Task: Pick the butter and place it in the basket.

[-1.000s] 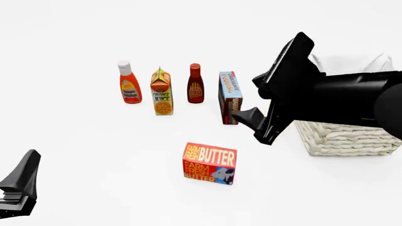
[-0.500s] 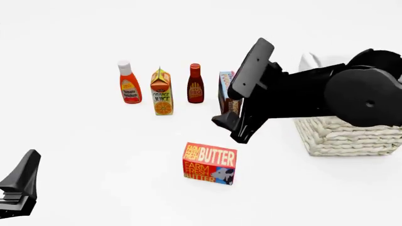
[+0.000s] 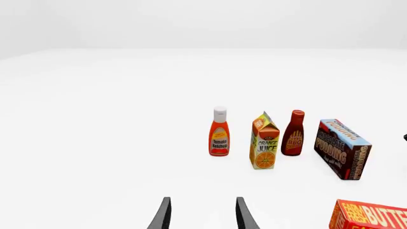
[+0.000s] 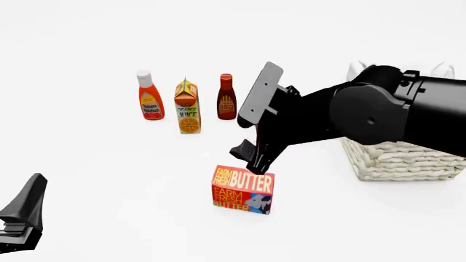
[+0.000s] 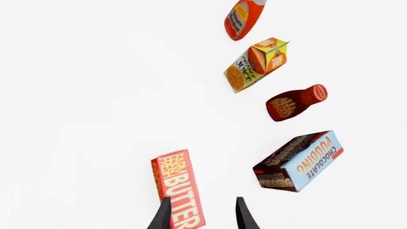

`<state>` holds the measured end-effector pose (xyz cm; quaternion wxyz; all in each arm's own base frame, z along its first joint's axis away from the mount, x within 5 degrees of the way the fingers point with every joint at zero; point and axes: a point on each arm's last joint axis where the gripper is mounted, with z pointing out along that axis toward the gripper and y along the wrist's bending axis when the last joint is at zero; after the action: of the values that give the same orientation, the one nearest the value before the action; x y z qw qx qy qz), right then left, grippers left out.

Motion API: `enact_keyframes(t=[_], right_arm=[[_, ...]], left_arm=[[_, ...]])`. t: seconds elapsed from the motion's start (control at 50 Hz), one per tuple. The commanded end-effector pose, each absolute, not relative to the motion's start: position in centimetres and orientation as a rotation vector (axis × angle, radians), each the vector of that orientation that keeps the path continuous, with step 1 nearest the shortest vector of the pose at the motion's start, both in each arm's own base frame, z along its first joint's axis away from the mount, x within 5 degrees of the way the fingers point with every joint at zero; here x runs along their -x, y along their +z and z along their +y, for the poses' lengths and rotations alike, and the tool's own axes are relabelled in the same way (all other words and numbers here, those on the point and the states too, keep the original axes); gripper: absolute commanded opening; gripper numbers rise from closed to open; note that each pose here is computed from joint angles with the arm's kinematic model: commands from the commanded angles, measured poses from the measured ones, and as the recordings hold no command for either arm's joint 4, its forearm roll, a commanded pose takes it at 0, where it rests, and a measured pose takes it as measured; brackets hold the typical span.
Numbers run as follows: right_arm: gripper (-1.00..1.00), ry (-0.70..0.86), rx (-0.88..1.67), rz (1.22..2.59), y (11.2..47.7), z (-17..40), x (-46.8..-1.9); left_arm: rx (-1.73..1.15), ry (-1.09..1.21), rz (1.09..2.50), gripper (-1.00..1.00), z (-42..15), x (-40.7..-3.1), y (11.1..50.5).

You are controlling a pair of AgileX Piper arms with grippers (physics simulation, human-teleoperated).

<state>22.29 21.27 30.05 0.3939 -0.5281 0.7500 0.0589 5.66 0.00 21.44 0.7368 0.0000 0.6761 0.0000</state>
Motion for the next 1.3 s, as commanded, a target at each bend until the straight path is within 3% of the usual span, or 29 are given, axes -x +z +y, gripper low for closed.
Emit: enact_keyframes(t=[0.02, 0.62, 1.3], right_arm=[[1.0, 0.153, 1.382, 1.932, 28.9, 22.2, -22.5], [1.0, 0.148, 1.444, 1.984, 27.3, 23.3, -22.7], [1.0, 0.075, 1.56, 1.917, 25.9, 23.4, -24.1]], left_arm=[[0.0, 0.0, 1.485, 1.0, 0.0, -5.7, 21.4], [0.0, 0.0, 1.485, 1.0, 0.0, -5.7, 21.4], [0.0, 0.0, 1.485, 1.0, 0.0, -5.7, 21.4]])
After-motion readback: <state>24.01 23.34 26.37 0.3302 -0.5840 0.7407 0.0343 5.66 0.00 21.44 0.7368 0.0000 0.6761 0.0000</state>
